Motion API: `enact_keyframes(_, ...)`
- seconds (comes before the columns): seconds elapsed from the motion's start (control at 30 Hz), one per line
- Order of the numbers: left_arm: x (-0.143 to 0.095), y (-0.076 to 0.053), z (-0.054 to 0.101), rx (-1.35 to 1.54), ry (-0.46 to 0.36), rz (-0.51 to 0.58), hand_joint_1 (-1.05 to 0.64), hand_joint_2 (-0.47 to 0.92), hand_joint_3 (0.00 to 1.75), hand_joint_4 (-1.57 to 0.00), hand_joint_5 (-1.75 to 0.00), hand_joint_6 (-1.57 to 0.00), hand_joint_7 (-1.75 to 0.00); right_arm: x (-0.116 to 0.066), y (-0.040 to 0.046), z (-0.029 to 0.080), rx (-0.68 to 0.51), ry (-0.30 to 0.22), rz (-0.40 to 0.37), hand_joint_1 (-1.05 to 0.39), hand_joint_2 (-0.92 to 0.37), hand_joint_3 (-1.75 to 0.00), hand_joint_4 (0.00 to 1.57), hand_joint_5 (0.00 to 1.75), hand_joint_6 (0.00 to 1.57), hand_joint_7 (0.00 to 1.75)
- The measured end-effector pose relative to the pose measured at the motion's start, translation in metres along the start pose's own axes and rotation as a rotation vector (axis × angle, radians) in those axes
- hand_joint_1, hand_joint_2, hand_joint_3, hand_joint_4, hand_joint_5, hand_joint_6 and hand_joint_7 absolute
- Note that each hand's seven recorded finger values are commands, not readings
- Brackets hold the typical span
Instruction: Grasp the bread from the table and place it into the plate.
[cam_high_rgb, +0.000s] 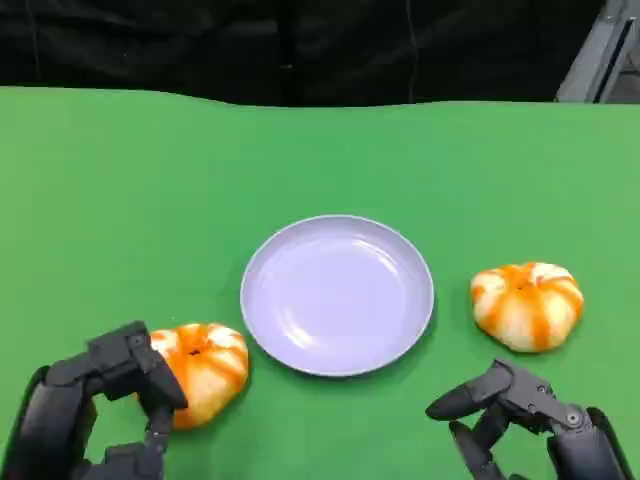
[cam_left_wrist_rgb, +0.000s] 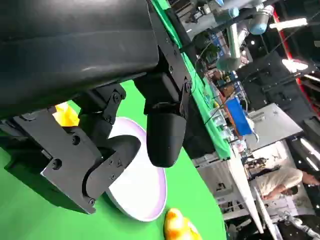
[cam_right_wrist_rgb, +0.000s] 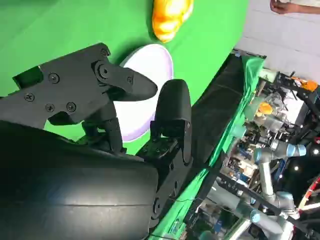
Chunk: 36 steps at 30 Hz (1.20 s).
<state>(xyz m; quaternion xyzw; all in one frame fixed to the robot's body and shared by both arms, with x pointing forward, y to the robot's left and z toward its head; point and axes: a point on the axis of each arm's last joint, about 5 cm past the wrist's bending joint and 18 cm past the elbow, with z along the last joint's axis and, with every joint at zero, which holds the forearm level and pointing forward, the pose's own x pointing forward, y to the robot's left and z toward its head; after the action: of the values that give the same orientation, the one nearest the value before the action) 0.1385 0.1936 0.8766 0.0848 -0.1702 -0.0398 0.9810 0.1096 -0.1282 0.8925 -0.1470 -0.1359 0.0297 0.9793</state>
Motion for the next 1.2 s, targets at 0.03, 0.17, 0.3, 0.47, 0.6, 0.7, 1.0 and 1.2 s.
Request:
enact_keyframes(0.03, 0.0000, 0.0000, 0.0000, 0.000, 0.000, 0.000, -0.01, 0.33, 1.40, -0.85, -1.68, -0.82, -1.47, 0.0000, 0.0000, 0.0000, 0.000, 0.000, 0.000, -0.20, -0.69, -0.75, 0.68, 1.51, 0.68, 1.04)
enact_keyframes(0.17, 0.0000, 0.0000, 0.0000, 0.000, 0.000, 0.000, -0.01, 0.33, 1.40, -0.85, -1.68, -0.82, -1.47, 0.0001, -0.0001, 0.0000, -0.001, 0.000, 0.001, -0.20, -0.69, -0.76, 0.69, 1.51, 0.68, 1.04)
enact_keyframes(0.3, -0.0003, -0.0001, -0.0007, 0.001, -0.007, 0.000, -0.01, 0.33, 1.40, -0.85, -1.68, -0.82, -1.48, 0.0000, 0.0002, 0.0001, 0.000, -0.001, 0.005, -0.20, -0.69, -0.76, 0.68, 1.51, 0.68, 1.04)
enact_keyframes(0.47, -0.0003, -0.0001, -0.0008, 0.001, -0.006, 0.000, -0.01, 0.34, 1.39, -0.85, -1.68, -0.82, -1.48, 0.0000, 0.0003, 0.0001, 0.000, 0.000, 0.016, -0.19, -0.69, -0.76, 0.68, 1.51, 0.68, 1.04)
enact_keyframes(0.6, -0.0003, -0.0001, -0.0008, 0.002, -0.006, -0.001, -0.02, 0.33, 1.39, -0.85, -1.68, -0.82, -1.47, 0.0001, 0.0001, 0.0004, -0.001, -0.001, 0.017, -0.20, -0.68, -0.77, 0.69, 1.51, 0.68, 1.04)
enact_keyframes(0.7, -0.0001, -0.0003, -0.0008, 0.007, -0.005, -0.004, -0.02, 0.33, 1.39, -0.85, -1.67, -0.82, -1.47, 0.0003, -0.0001, 0.0010, -0.005, -0.004, 0.018, -0.20, -0.68, -0.77, 0.69, 1.51, 0.68, 1.04)
enact_keyframes(1.0, -0.0001, -0.0004, -0.0010, 0.008, -0.004, -0.006, -0.01, 0.33, 1.40, -0.85, -1.68, -0.82, -1.47, 0.0008, -0.0007, 0.0023, -0.008, -0.002, 0.016, -0.20, -0.67, -0.79, 0.68, 1.51, 0.68, 1.04)
enact_keyframes(1.2, -0.0003, 0.0006, -0.0017, 0.053, 0.005, -0.035, -0.15, 0.67, 0.61, -0.56, -0.83, -0.71, -0.34, 0.0002, -0.0007, 0.0027, -0.008, 0.001, 0.016, -0.20, -0.68, -0.79, 0.68, 1.51, 0.68, 1.04)
